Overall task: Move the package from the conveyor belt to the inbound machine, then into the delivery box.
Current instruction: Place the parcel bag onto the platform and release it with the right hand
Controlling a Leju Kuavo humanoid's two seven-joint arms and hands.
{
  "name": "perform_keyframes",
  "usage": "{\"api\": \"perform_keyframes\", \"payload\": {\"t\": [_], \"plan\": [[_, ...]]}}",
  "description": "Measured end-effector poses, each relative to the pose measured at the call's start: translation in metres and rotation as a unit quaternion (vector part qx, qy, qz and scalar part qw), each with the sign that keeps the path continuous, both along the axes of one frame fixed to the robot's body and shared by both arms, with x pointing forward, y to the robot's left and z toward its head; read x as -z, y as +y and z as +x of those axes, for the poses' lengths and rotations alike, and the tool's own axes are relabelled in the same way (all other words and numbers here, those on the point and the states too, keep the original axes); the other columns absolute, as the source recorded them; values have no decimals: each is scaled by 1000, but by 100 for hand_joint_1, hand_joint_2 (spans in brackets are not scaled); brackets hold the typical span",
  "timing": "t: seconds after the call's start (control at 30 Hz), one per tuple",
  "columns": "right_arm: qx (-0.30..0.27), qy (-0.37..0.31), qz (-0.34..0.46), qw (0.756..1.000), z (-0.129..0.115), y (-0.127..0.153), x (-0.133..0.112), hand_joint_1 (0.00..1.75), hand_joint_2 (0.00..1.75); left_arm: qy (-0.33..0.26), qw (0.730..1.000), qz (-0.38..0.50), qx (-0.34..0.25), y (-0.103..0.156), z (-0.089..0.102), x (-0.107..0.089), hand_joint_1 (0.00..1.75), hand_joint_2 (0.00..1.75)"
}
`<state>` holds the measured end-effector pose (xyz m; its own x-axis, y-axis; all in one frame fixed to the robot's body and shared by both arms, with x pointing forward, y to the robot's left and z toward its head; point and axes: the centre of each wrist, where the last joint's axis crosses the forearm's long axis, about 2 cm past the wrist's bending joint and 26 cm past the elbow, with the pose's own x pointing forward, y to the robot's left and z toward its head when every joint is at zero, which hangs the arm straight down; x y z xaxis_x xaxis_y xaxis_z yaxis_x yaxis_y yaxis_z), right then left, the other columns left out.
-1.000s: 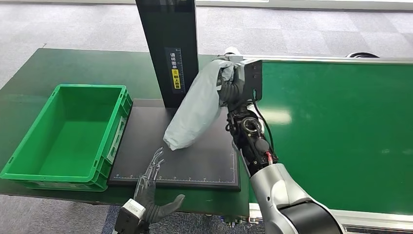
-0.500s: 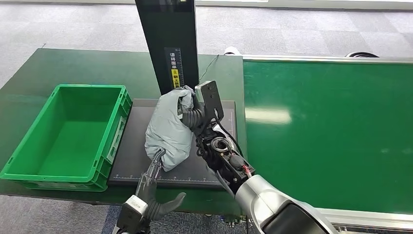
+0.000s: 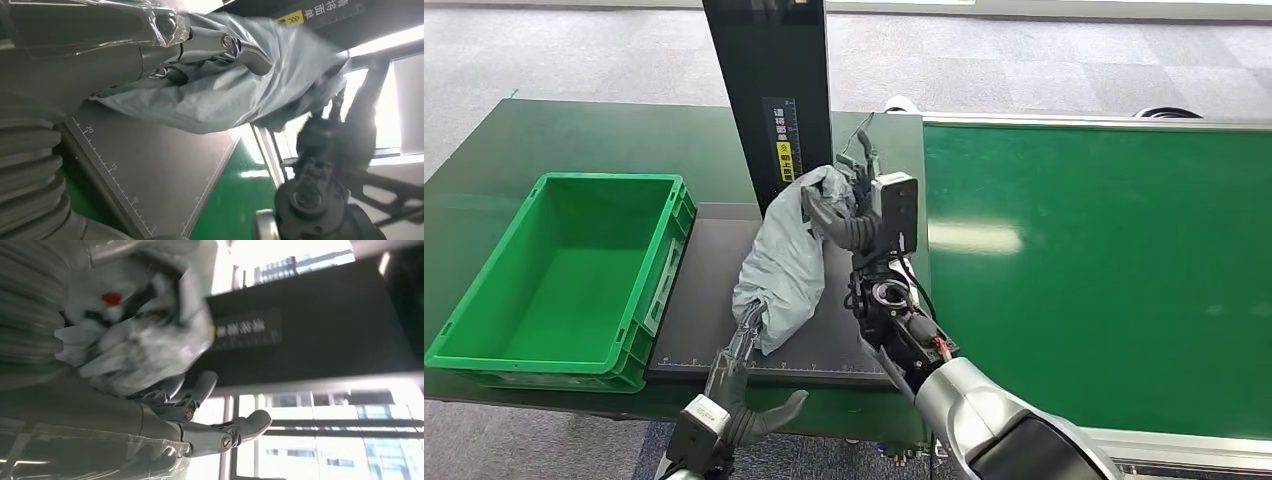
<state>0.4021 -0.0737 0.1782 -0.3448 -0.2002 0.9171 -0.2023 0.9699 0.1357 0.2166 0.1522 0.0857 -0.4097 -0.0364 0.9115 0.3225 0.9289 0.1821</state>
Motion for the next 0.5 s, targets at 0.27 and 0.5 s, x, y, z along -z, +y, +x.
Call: {"api": "perform_keyframes", "payload": {"t": [0.27,0.5], "plan": [[49,6,93,994,10,-43,7,0,175,3,1000,-5,-8,1,-4,3,0,175],[55,14,127,990,-2,-65,32,0,175,11,1000,-9,-19,3,-12,7,0,175]]}}
